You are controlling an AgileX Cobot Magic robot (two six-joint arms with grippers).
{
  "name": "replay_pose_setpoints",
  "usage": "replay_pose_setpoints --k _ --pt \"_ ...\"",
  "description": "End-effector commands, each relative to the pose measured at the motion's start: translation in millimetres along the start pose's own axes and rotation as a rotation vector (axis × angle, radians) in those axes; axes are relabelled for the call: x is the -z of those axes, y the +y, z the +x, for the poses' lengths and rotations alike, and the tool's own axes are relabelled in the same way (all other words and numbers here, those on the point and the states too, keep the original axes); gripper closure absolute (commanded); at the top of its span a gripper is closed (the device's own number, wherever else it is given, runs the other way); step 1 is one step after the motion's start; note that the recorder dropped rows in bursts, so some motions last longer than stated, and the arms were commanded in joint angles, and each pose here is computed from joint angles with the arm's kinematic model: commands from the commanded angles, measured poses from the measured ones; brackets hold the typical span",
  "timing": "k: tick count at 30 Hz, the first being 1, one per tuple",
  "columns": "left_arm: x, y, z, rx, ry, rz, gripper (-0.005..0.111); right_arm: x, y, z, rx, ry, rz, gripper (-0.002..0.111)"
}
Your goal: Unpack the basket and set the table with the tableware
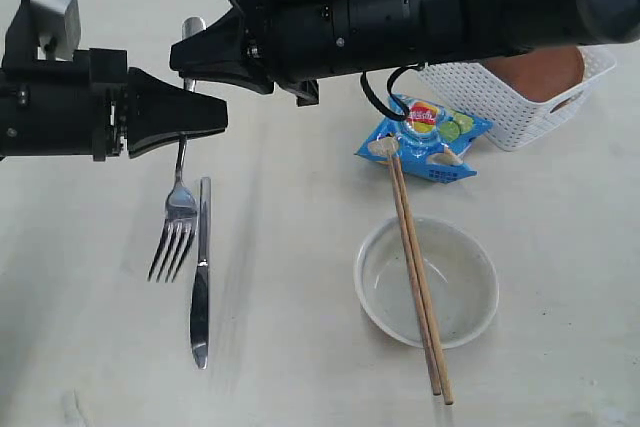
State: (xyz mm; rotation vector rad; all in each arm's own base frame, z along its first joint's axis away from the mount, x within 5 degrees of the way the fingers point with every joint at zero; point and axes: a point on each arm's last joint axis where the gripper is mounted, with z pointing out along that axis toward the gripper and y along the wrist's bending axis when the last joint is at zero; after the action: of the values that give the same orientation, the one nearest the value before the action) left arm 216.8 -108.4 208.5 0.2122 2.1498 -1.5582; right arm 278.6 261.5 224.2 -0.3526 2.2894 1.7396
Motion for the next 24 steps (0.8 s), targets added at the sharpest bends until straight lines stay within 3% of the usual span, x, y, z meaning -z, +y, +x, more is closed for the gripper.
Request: replay_pose_setpoints --k 1,7,14,24 --pt "0 -3.6 -1 -0.008 -0.004 0.023 0.107 1 -1 0 0.011 0.004 -0.010 0.109" --pt "0 -6.3 0 0.011 0.004 0.053 0.103 1 -1 0 0.011 0.004 -0.010 0.109" --pt "0 -8.7 0 0.027 0.010 0.079 0.064 1 0 1 0.011 0.007 -0.013 0.109" --pt "0 -10.0 1 0.062 0.014 0.095 0.062 18 -3 -9 -0.019 -0.001 -0.068 0.109"
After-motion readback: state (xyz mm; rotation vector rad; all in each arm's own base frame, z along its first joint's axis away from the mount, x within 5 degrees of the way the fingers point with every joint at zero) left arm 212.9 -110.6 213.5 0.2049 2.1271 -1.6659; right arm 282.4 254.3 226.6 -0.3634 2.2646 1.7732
